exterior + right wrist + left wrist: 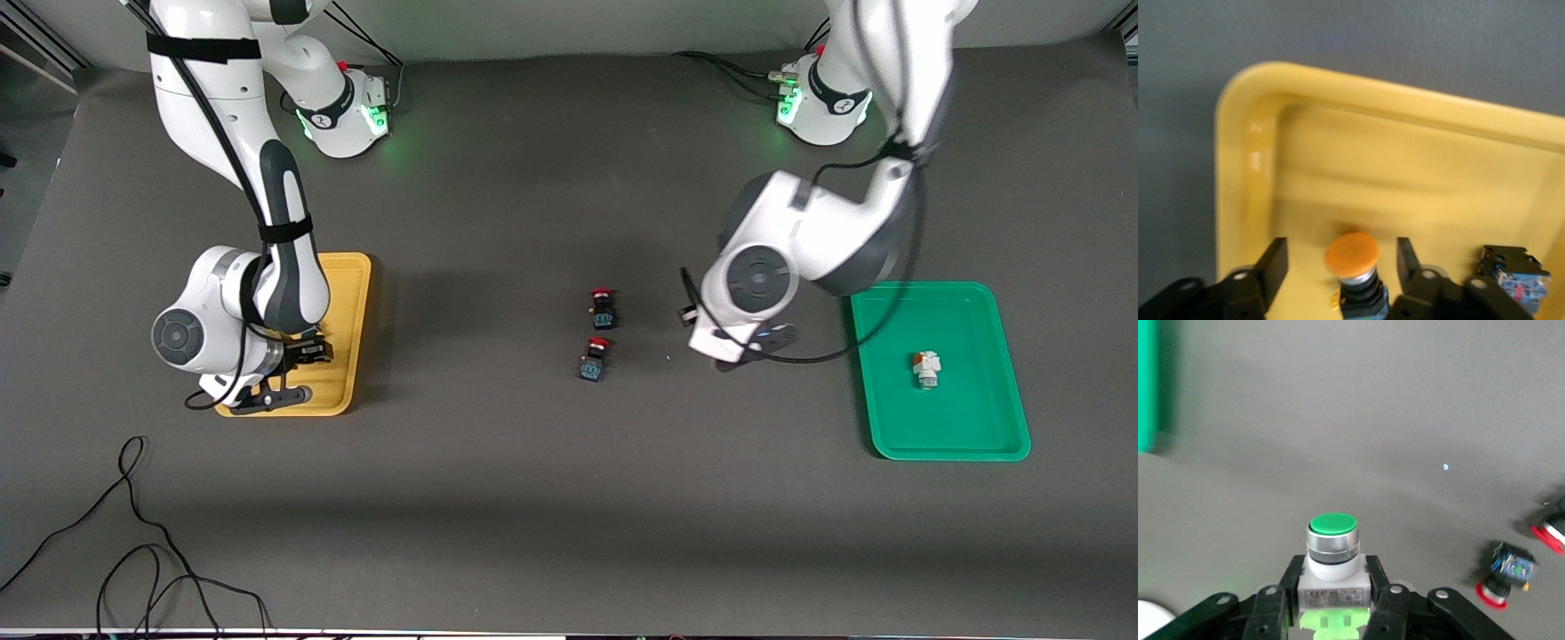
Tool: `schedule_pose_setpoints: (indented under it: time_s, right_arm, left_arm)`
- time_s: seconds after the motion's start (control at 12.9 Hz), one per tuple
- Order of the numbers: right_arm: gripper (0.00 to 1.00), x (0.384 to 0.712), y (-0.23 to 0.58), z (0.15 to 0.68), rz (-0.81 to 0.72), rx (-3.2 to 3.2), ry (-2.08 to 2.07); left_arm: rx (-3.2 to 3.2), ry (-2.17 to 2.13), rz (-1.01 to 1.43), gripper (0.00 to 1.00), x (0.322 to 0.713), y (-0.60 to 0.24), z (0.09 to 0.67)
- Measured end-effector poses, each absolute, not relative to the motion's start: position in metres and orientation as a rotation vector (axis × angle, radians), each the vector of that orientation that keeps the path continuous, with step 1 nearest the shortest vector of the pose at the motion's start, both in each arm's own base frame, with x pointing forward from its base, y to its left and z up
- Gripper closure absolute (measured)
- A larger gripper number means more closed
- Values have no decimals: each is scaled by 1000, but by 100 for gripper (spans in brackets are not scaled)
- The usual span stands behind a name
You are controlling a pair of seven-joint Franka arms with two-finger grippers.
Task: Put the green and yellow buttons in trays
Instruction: 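Place the orange button in the yellow tray while the left gripper grasps a green button, then lower the green button into the green tray while the right gripper withdraws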
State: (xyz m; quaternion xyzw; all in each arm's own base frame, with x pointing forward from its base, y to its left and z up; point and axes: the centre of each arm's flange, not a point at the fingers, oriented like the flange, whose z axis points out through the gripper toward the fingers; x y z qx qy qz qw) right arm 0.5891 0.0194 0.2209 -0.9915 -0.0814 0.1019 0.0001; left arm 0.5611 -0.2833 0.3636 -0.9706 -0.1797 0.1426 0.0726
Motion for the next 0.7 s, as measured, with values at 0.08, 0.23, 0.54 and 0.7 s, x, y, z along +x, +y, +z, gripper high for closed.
schedule_pose_setpoints:
  time_s: [0.08,0.23,0.54,0.7]
  right_arm:
    - [11,598,20,239,335,-3101,-246]
    - [0,615,16,286,349,-3077,-235]
    - [0,632,11,390,362,-3081,-236]
    - [0,631,17,440,366,-3102,-225]
  left_arm:
    - [-2912,-491,451,58,575,-256,386]
    - [-2930,-386,495,58,602,-187,414]
    - [-2984,-153,545,58,627,-26,427]
    - [-3007,-71,506,58,631,30,416]
